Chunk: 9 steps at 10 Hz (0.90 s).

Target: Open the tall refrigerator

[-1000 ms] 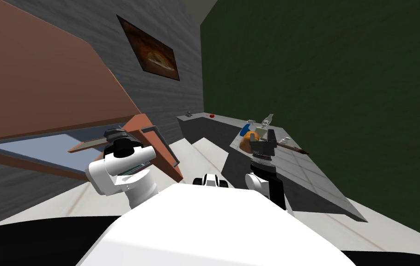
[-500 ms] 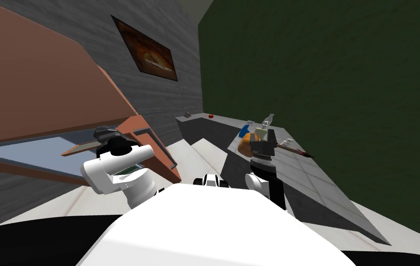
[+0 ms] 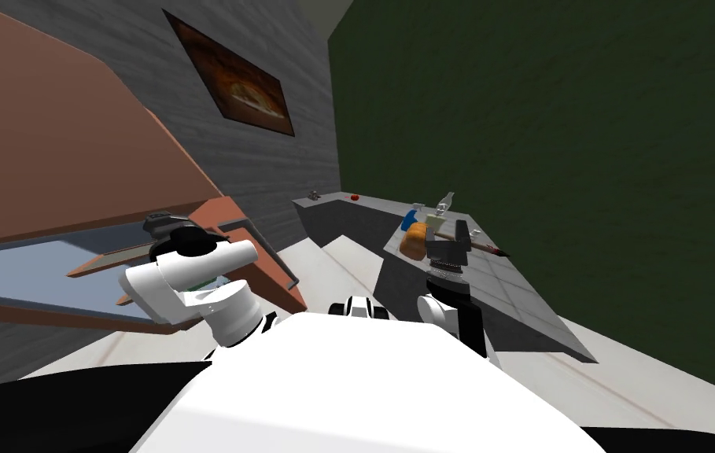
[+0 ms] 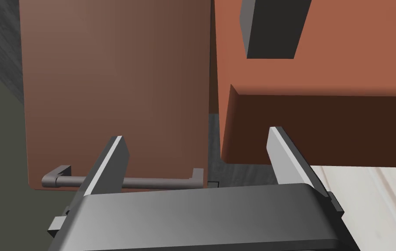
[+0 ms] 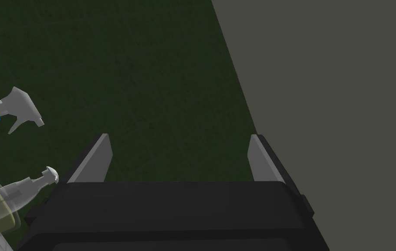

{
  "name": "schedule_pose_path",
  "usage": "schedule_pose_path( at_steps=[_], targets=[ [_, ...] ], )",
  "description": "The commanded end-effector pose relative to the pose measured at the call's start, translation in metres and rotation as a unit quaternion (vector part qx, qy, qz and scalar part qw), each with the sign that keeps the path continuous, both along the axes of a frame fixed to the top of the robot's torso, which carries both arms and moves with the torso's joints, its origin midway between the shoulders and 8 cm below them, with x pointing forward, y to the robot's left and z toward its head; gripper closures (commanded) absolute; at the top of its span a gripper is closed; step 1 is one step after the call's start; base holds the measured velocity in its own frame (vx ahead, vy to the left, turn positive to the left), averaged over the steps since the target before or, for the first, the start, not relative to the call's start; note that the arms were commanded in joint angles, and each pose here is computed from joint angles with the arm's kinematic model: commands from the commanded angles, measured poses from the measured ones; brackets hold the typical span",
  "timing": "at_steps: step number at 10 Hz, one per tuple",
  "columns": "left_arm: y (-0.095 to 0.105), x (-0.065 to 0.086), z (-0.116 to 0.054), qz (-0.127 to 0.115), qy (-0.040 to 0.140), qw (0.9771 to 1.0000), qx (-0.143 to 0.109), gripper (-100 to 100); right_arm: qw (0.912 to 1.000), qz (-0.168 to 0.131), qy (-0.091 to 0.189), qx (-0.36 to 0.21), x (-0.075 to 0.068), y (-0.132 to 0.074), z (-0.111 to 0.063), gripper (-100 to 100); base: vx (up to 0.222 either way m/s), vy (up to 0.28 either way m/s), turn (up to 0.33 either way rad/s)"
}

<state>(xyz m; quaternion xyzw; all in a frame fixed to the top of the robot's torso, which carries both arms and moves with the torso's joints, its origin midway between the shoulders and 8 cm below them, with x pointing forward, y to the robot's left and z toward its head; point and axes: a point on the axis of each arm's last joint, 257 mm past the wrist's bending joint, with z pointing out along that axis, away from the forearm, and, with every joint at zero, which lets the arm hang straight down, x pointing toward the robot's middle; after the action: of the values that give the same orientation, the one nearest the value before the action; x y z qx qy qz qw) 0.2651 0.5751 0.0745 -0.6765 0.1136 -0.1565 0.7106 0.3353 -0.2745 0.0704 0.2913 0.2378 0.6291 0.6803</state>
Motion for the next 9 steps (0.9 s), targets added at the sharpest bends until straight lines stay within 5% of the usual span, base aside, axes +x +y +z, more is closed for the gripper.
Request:
schedule_pose_path(
  at_steps=[1, 2, 3, 4, 9],
  targets=[
    [0.004, -0.007, 0.016, 0.017, -0.006, 0.9998, 0.002, -100, 1.0000, 0.000, 0.000, 0.000, 0.000, 0.000, 0.000, 0, -0.062, 0.023, -0.106],
    [0.006, -0.010, 0.020, 0.023, -0.007, 0.9997, 0.000, -100, 1.0000, 0.000, 0.000, 0.000, 0.000, 0.000, 0.000, 0, -0.062, 0.016, -0.105],
    [0.005, -0.007, 0.005, 0.020, 0.004, 0.9997, -0.013, -100, 1.0000, 0.000, 0.000, 0.000, 0.000, 0.000, 0.000, 0, -0.031, 0.009, -0.017],
    [0.006, -0.008, 0.004, 0.022, 0.006, 0.9996, -0.016, 0, 1.0000, 0.000, 0.000, 0.000, 0.000, 0.000, 0.000, 0, -0.010, 0.003, 0.010],
    [0.007, -0.008, 0.000, 0.023, 0.009, 0.9995, -0.021, 0, 1.0000, 0.000, 0.000, 0.000, 0.000, 0.000, 0.000, 0, 0.000, 0.000, 0.000]
  ],
)
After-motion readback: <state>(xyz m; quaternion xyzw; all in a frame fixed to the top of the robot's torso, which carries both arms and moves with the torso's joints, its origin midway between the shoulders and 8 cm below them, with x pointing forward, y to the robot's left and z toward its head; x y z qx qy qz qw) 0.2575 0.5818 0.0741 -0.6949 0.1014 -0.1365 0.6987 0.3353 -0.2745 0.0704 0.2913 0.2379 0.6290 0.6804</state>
